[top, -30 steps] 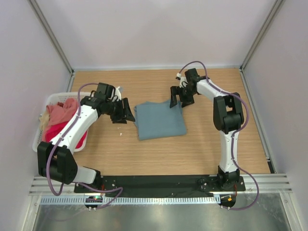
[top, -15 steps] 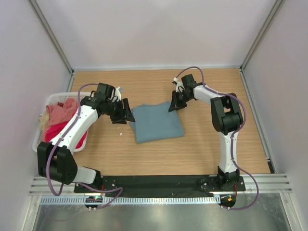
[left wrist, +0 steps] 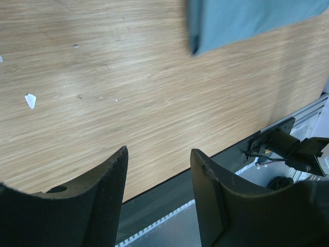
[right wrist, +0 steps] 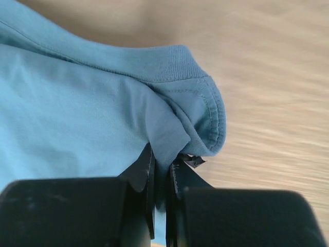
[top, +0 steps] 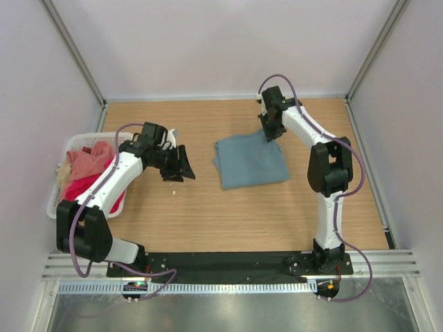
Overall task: Fold and stack the t-shirts
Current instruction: Neatly place the folded tshirt to the corner
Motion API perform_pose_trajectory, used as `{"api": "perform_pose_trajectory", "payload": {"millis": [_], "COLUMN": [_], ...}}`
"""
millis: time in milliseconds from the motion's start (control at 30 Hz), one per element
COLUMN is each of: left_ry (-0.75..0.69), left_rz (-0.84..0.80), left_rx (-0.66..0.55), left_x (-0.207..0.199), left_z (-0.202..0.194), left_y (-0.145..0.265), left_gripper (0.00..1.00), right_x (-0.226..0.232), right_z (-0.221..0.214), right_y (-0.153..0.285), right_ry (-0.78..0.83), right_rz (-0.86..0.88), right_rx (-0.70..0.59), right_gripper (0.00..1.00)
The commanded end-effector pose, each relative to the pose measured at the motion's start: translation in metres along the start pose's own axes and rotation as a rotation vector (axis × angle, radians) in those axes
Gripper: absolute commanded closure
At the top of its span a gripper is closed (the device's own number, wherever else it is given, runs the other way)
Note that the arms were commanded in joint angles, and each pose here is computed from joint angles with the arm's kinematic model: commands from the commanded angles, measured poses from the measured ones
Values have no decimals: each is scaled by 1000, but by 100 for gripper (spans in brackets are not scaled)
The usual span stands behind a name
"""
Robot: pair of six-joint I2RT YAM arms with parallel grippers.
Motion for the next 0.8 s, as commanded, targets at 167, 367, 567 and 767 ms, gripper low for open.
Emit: {"api": "perform_pose_trajectory", "payload": {"millis": [167,367,567,767], "left_ry": [-13,-14,-15,-7], "left_rz": [-40,-21,20,56], "left_rx": [42,66,93,96], "left_x": [-2,4,13,20], "left_z": [1,-3,-6,-5], "left_y": [-16,-22,-30,-35], "left_gripper": [48,49,49,49], "right_x": [-164,-227,-284,-320], "right_z": [53,75,80,86], "right_y": [48,17,-7,-13], "right_ry": [71,-6,-77,-83], "right_rz": [-379,-437,-511,-587], "right_rx": [-135,-204,-264,-345], "right_gripper": [99,99,99,99]}}
Point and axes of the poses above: each gripper's point midway between its finger pads, its own y axis back along the fingers, its own x axis along the line the jaws close on, z = x × y, the point moved 1 cm from there along y, back along the fingers, and after that the axes turned 8 degrees about y, right-handed, at the moved point
